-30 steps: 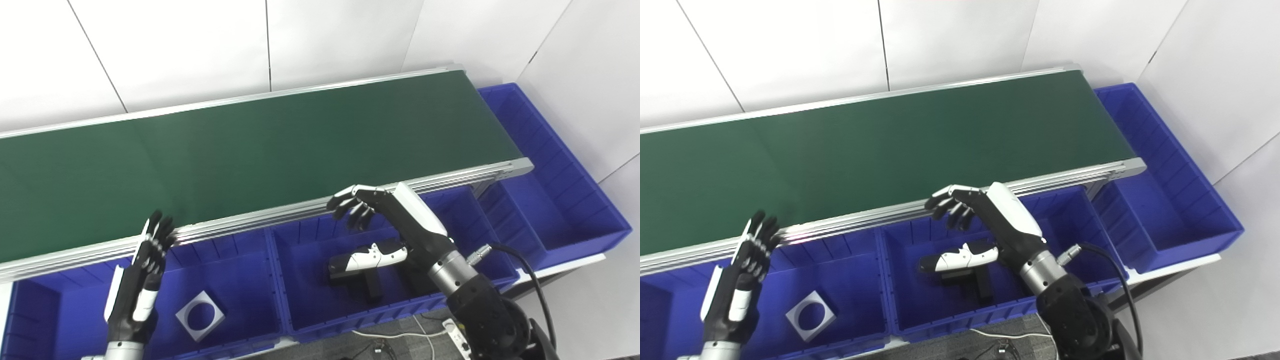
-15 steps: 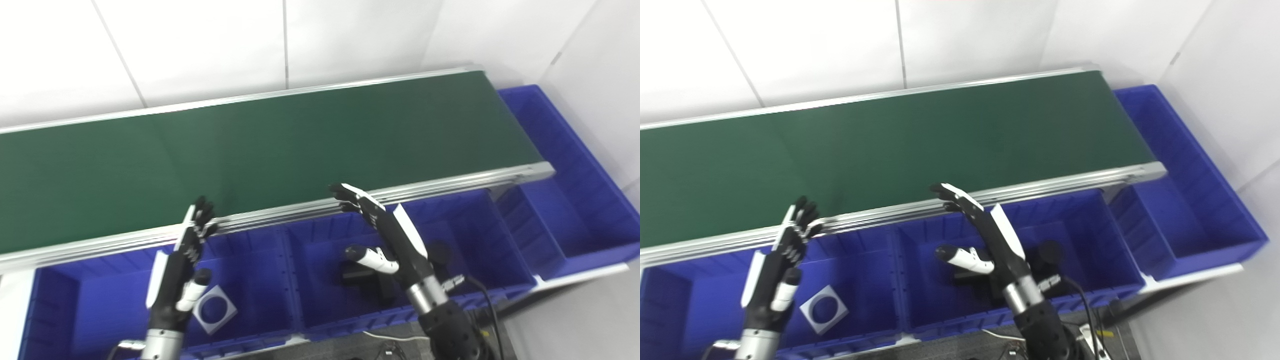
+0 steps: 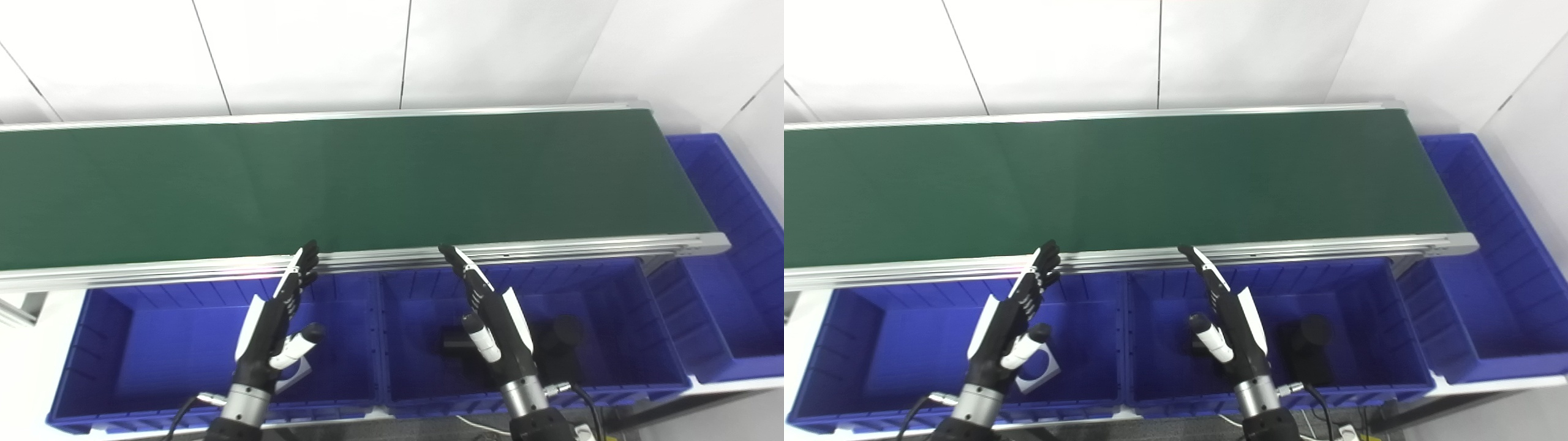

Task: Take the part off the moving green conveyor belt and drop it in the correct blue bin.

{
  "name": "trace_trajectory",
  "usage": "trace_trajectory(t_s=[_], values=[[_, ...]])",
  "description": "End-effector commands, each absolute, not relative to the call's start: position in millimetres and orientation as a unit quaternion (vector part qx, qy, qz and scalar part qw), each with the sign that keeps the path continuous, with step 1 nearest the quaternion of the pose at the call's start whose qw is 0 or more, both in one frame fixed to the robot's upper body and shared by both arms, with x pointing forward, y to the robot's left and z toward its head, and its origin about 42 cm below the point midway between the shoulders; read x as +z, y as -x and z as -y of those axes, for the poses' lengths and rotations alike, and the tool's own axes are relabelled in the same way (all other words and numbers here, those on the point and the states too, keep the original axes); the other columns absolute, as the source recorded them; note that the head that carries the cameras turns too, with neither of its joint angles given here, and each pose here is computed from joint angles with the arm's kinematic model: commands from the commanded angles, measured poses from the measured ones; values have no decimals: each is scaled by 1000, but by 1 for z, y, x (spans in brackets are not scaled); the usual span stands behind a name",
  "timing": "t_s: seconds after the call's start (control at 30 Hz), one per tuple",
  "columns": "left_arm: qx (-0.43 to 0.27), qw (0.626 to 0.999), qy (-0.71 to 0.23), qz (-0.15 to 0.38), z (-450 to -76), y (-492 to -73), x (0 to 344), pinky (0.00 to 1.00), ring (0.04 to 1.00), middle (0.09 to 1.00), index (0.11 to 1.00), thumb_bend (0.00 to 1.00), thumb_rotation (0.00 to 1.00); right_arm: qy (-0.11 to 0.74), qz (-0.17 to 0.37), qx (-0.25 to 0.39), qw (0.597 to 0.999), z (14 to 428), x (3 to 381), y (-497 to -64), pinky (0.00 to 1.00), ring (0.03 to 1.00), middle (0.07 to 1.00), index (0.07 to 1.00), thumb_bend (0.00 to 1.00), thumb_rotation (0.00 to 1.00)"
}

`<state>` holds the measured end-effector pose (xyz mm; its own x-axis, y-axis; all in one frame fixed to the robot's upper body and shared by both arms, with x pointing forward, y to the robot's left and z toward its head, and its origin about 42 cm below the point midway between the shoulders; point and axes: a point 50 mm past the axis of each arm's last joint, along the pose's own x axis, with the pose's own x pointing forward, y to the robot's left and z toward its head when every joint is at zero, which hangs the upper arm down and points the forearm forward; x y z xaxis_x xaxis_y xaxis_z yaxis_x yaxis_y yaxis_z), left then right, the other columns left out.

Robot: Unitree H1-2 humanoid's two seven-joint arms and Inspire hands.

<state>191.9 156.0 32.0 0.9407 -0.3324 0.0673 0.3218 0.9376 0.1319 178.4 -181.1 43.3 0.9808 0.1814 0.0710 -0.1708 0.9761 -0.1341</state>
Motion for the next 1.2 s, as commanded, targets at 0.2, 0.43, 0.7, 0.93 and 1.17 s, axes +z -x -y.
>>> trace_trajectory(t_s=[0.2, 0.43, 0.7, 0.93, 1.17], values=[[-162, 982, -75, 66, -154, -197, 31, 965, 978, 993, 966, 864, 886, 41, 80, 95, 991, 164, 50, -185, 993, 962, 931, 910, 886, 1000], [-161, 982, -77, 57, -151, -193, 25, 980, 991, 993, 969, 870, 892, 17, 69, 93, 993, 159, 44, -185, 1000, 985, 947, 924, 910, 1000], [-152, 983, -80, 58, -149, -191, 24, 969, 985, 985, 960, 878, 883, 23, 62, 98, 993, 158, 40, -183, 1000, 982, 952, 924, 901, 1000], [-156, 984, -75, 47, -150, -191, 19, 963, 989, 983, 961, 874, 872, 27, 47, 94, 994, 162, 32, -181, 973, 955, 931, 913, 892, 1000], [-161, 984, -70, 24, -152, -187, 9, 944, 977, 977, 956, 899, 851, 23, 21, 97, 995, 163, 18, -179, 924, 915, 910, 904, 925, 1000]])
